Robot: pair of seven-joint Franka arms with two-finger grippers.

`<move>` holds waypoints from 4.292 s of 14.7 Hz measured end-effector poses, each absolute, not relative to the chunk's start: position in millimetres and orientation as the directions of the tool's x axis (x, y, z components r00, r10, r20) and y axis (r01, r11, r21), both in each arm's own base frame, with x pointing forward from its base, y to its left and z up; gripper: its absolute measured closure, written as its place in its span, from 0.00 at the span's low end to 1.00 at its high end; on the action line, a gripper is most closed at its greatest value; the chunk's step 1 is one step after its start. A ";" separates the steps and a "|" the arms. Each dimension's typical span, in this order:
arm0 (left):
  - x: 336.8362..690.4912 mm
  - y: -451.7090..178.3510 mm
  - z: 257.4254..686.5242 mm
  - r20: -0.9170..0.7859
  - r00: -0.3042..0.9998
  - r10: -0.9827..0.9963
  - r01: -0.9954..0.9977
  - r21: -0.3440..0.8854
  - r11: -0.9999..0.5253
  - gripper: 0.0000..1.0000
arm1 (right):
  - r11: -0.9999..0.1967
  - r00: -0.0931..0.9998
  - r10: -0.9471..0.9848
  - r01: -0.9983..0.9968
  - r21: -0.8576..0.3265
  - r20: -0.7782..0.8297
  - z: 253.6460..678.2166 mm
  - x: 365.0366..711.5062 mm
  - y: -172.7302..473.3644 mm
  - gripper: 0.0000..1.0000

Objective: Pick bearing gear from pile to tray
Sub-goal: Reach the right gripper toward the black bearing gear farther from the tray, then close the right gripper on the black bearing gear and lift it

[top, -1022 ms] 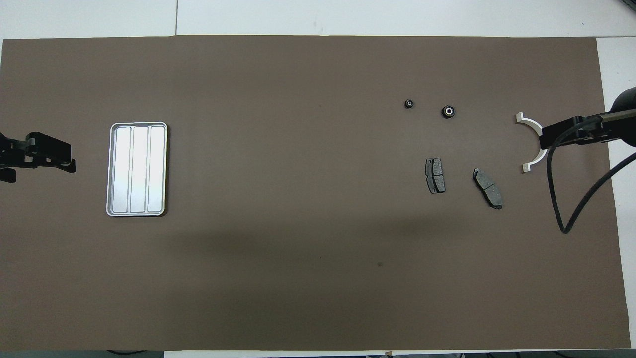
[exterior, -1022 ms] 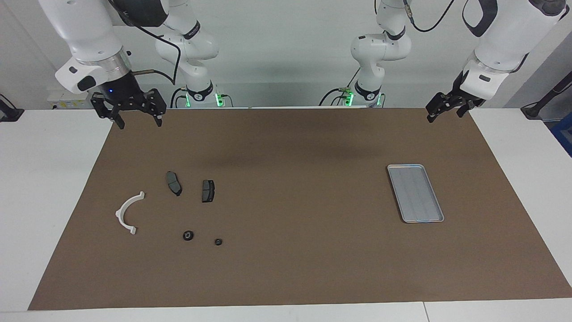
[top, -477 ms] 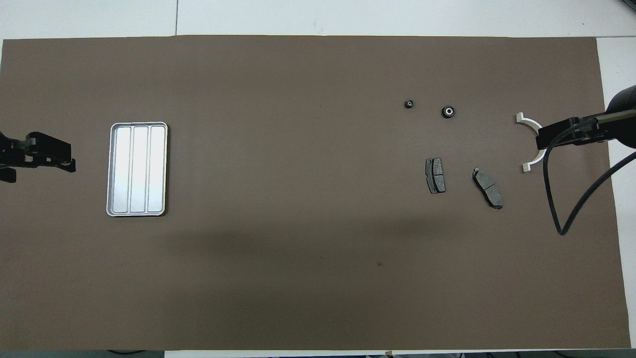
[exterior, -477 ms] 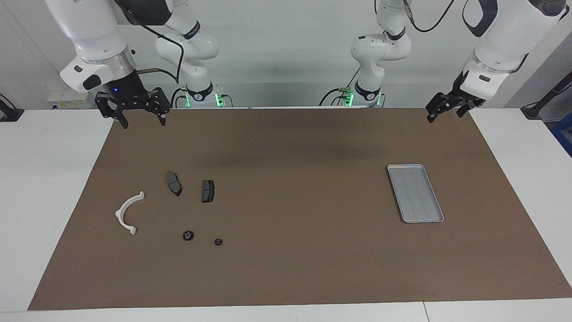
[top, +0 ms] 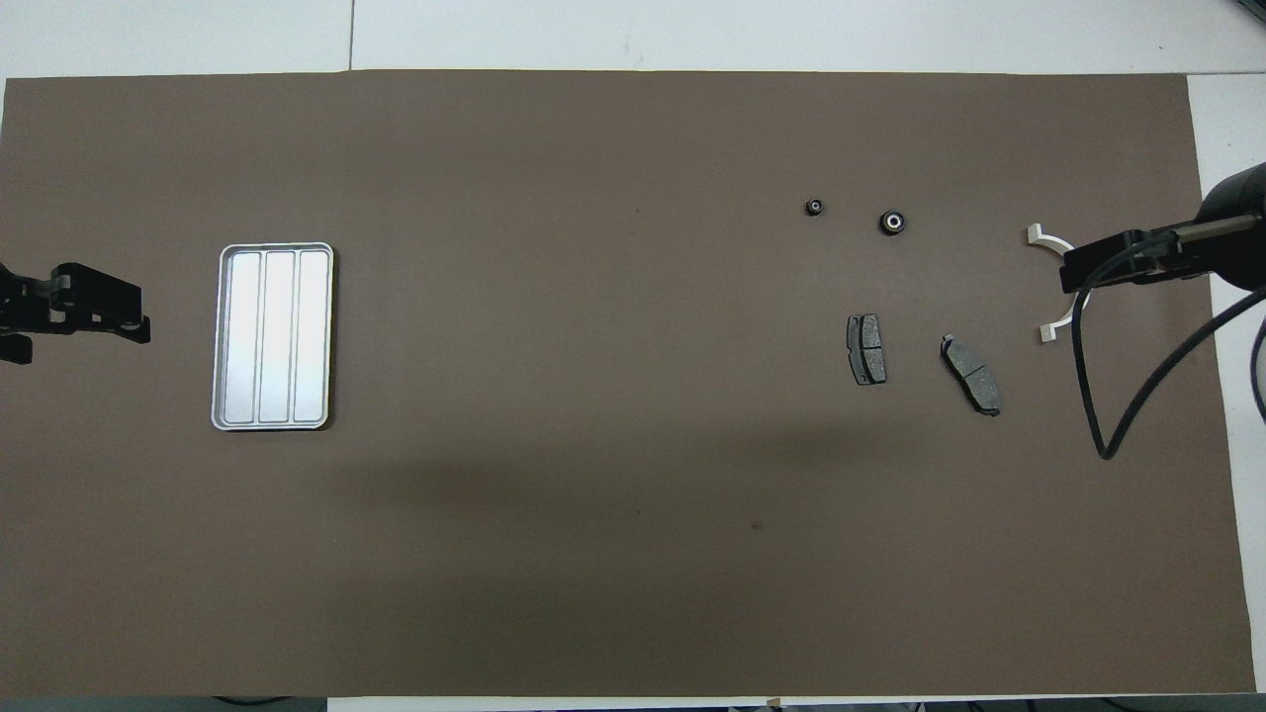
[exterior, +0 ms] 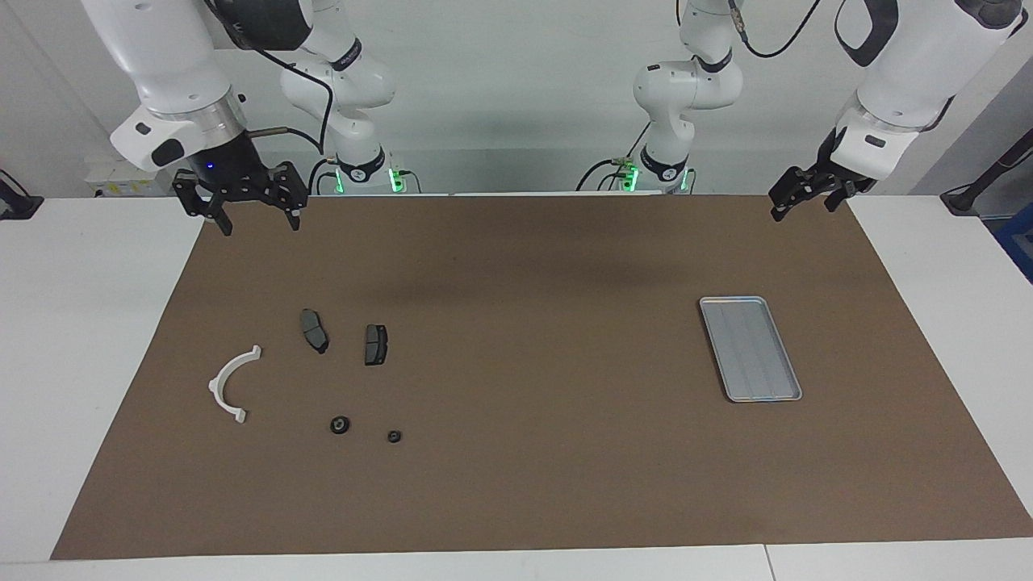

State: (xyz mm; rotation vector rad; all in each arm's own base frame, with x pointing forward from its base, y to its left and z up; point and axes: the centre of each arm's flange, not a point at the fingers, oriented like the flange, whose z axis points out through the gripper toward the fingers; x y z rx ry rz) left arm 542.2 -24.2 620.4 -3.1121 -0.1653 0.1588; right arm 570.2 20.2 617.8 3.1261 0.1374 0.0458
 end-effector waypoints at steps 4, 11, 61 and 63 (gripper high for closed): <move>542.2 -24.2 620.4 -0.100 0.989 0.107 0.105 -0.026 -0.994 0.00 | -0.996 0.996 0.088 0.088 0.013 0.012 548.9 607.3 21.9 0.00; 542.1 -24.2 620.4 -0.100 0.989 0.107 0.105 -0.026 -0.994 0.00 | -0.999 1.000 -0.021 -0.020 0.043 -0.014 427.9 657.4 53.9 0.00; 542.1 -24.2 620.4 -0.101 0.989 0.107 0.105 -0.026 -0.994 0.00 | -0.988 0.986 -0.149 -0.151 0.025 0.074 286.6 720.2 50.5 0.65; 542.1 -24.2 620.4 -0.101 0.989 0.107 0.105 -0.026 -0.994 0.00 | -0.988 0.986 -0.150 -0.152 0.024 0.074 286.6 720.2 50.4 0.65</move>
